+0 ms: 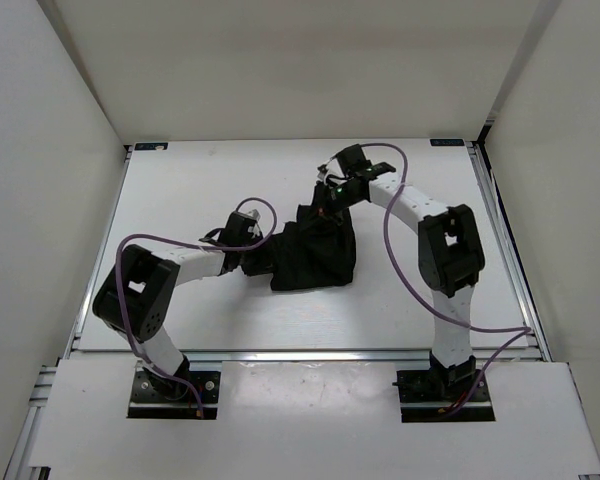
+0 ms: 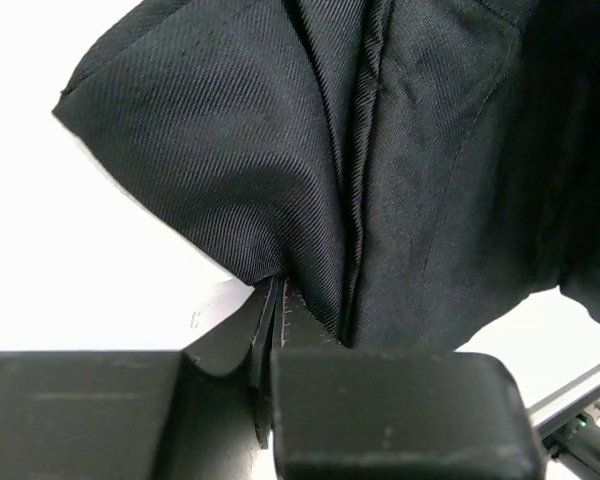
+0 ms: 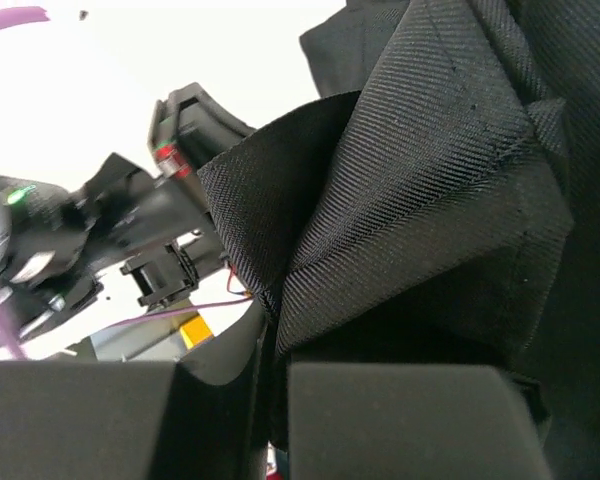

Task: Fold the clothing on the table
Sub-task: Fold the skirt

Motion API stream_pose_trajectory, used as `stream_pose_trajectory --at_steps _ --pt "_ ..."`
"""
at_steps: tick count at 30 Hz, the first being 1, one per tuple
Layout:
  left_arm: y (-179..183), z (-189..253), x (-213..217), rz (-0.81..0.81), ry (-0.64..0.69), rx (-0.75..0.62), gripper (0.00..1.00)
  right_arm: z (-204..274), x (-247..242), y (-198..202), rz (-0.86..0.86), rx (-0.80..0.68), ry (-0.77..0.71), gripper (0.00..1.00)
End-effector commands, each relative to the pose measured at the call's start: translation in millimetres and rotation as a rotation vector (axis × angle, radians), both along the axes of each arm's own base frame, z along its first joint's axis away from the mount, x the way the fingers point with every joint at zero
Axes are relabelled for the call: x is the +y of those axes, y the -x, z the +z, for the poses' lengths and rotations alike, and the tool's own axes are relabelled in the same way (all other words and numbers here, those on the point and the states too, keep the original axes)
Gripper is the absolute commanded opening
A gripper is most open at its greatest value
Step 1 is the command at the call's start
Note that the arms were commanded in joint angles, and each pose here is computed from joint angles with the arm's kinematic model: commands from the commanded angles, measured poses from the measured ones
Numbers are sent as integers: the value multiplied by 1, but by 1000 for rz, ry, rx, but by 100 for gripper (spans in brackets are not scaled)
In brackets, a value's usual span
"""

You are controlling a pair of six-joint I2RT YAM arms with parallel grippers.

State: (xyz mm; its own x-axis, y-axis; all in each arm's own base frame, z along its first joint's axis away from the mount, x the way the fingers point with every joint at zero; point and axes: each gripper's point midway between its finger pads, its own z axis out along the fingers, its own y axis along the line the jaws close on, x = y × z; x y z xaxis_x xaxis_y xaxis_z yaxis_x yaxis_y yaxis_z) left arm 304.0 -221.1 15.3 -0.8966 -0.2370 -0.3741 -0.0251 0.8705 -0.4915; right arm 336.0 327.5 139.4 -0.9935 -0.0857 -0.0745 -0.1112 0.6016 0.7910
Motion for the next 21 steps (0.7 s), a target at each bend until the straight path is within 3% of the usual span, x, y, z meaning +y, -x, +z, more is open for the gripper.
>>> stream_pose_trajectory --at_steps 1,3,5,8,13,18,20,21 --pt "31 -22 25 16 -54 102 10 -5 28 0 21 -5 -53 0" --pt "30 -21 29 24 -44 98 10 -11 39 6 46 20 -96 2" --pt "24 -17 37 49 -26 88 10 -4 46 10 62 35 -168 33" --pt "15 -10 52 85 -9 67 9 29 50 12 63 -41 -280 51" --pt "0 11 73 148 34 20 10 93 39 26 64 -121 -435 47" --pt "-26 45 101 234 80 -47 9 158 -4 40 33 -171 -643 43" --pt "-28 44 104 248 78 -54 9 156 -4 36 28 -152 -610 41" --pt "-28 44 100 246 100 -52 9 159 0 28 60 -235 -595 39"
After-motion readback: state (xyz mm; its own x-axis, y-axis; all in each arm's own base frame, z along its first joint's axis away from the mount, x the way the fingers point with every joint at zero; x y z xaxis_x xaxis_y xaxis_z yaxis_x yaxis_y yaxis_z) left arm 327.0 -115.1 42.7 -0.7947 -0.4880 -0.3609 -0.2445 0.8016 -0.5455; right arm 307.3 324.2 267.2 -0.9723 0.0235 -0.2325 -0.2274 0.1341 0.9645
